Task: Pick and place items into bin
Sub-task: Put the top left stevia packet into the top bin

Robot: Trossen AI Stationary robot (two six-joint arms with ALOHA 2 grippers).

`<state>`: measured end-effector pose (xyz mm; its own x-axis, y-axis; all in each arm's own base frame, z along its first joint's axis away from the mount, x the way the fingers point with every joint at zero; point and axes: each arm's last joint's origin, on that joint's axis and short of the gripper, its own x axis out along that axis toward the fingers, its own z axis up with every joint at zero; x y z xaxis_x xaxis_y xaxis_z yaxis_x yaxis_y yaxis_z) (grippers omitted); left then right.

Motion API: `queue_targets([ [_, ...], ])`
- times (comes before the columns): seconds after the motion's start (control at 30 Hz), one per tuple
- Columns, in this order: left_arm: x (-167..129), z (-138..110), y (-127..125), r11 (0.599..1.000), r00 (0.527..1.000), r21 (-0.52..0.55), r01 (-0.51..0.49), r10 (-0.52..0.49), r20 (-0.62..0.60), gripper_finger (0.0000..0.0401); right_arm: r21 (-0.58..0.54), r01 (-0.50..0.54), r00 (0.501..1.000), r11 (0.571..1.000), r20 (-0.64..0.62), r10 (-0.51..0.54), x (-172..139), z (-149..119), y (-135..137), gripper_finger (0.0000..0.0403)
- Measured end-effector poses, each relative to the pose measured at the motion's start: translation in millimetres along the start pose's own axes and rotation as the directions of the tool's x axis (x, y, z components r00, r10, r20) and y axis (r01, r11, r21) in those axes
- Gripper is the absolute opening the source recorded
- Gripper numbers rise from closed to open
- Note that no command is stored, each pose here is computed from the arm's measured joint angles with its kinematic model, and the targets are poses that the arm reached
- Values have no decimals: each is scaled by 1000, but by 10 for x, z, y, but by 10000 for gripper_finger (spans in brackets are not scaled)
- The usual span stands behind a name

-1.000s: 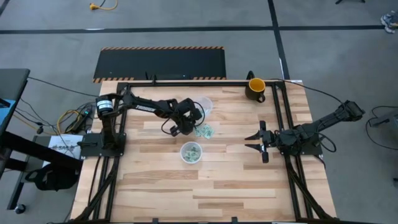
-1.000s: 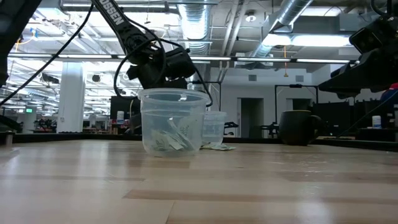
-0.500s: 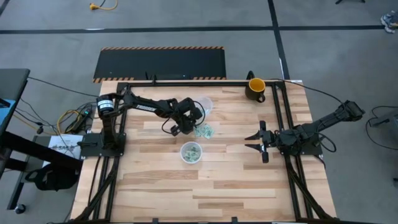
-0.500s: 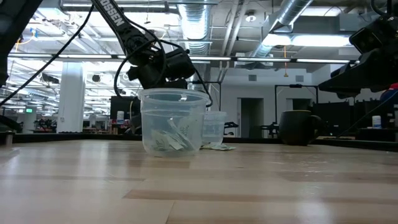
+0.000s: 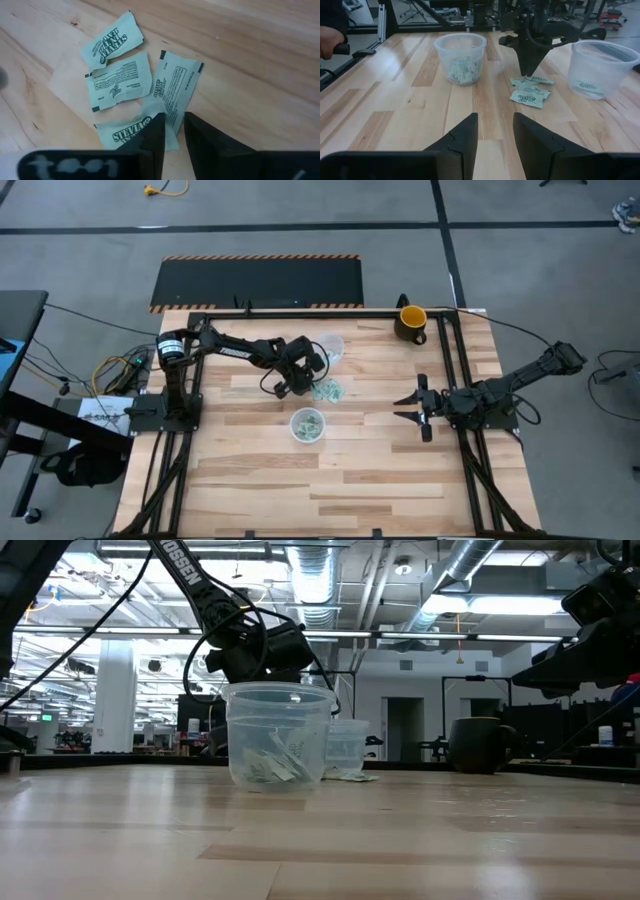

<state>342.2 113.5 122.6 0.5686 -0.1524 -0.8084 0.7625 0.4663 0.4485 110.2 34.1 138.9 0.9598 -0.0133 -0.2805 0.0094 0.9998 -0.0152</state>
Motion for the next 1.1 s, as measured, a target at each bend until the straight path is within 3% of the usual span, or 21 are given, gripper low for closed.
queue_targets([
  [0.3, 7, 12, 21, 1000, 1000, 27, -5, 6, -23, 3, 0, 0, 1000, 1000, 0, 0, 0, 1, 0, 118],
  [0.93, -8, 487, 130, 991, 988, 114, 72, -55, -146, 0, 0, 0, 1000, 1000, 0, 0, 0, 0, 0, 118],
  [1.1, -81, 635, 190, 988, 983, 144, 54, -27, -182, 0, 0, 0, 1000, 1000, 0, 0, 0, -1, 0, 118],
])
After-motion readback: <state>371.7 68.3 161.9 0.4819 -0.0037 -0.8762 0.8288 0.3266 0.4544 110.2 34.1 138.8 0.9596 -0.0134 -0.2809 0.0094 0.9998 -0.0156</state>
